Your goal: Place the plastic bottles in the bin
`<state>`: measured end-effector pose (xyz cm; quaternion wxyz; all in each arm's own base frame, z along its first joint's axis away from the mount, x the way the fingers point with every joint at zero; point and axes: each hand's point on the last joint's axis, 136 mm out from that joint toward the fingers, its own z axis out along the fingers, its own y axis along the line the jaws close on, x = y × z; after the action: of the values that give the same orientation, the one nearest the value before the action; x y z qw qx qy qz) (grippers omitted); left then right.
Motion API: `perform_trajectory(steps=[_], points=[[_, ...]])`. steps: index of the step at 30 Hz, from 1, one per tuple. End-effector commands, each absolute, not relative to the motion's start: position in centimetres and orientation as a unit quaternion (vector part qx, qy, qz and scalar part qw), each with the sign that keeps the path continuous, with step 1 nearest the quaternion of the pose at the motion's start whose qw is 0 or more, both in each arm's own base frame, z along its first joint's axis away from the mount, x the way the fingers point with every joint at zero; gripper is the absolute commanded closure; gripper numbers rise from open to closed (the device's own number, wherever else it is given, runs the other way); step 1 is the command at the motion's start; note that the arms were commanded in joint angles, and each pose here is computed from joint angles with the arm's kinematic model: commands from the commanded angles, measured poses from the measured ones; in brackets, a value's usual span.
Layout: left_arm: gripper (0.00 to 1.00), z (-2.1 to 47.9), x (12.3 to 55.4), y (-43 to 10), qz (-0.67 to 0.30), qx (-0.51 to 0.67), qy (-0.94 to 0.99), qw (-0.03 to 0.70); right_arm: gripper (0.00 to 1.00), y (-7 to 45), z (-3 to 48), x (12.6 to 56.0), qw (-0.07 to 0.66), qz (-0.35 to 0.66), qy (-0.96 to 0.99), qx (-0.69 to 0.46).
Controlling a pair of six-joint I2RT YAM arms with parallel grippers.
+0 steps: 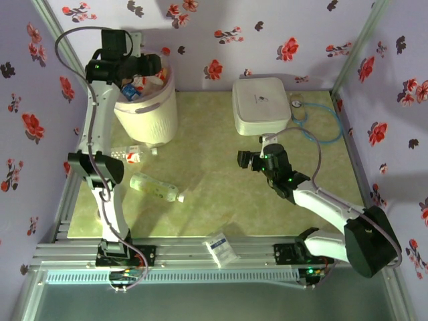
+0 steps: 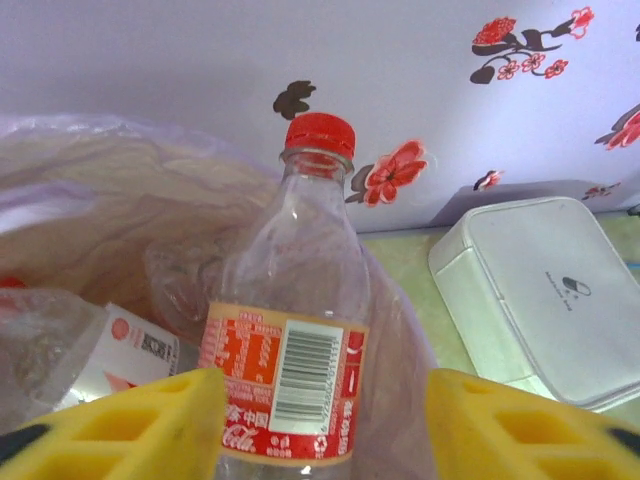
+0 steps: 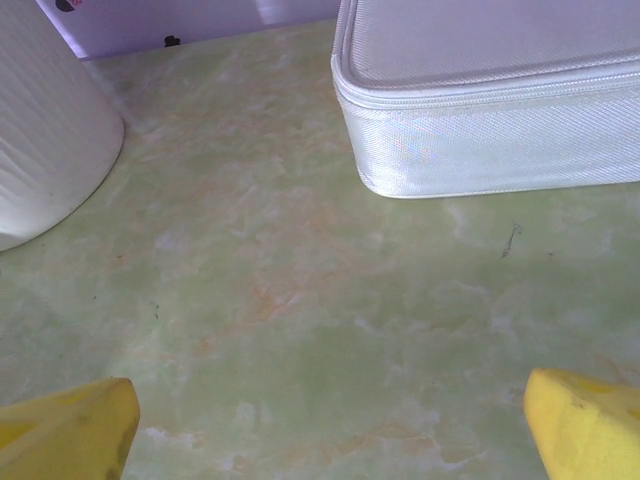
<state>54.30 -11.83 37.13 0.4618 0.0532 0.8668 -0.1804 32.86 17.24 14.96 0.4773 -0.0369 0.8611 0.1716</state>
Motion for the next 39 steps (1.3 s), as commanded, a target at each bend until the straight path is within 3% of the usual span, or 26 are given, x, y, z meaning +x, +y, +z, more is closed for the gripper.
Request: perform_trajectory(steps=[1, 8, 14, 20, 32, 35, 39], points=[[0.56, 34.0, 56.1, -11.8, -0.188, 0.031, 0.879, 0.438, 0.01, 17.3, 14.7, 32.9, 0.472, 0.185, 0.861, -0.026], [0.73, 27.3, 55.4, -11.5, -0.170, 0.036, 0.908, 0.380, 0.01, 17.4, 14.6, 32.9, 0.470, 0.186, 0.862, -0.024], [0.74, 24.9, 55.6, -10.9, -0.211, 0.018, 0.905, 0.369, 0.01, 17.9, 14.5, 33.1, 0.465, 0.194, 0.863, -0.029], [0.73, 27.4, 56.1, -11.8, -0.240, 0.024, 0.887, 0.394, 0.01, 18.1, 14.6, 33.1, 0.467, 0.195, 0.862, -0.035], [0.07, 36.7, 53.0, -10.2, -0.188, 0.060, 0.862, 0.467, 0.01, 18.6, 14.7, 33.0, 0.469, 0.202, 0.858, -0.056], [0.00, 39.8, 50.8, -9.5, -0.168, 0.065, 0.853, 0.490, 0.01, 19.2, 14.8, 33.2, 0.469, 0.213, 0.855, -0.060], [0.00, 42.4, 46.8, -7.8, -0.139, 0.043, 0.841, 0.521, 0.01, 19.7, 14.8, 33.7, 0.470, 0.226, 0.852, -0.054]])
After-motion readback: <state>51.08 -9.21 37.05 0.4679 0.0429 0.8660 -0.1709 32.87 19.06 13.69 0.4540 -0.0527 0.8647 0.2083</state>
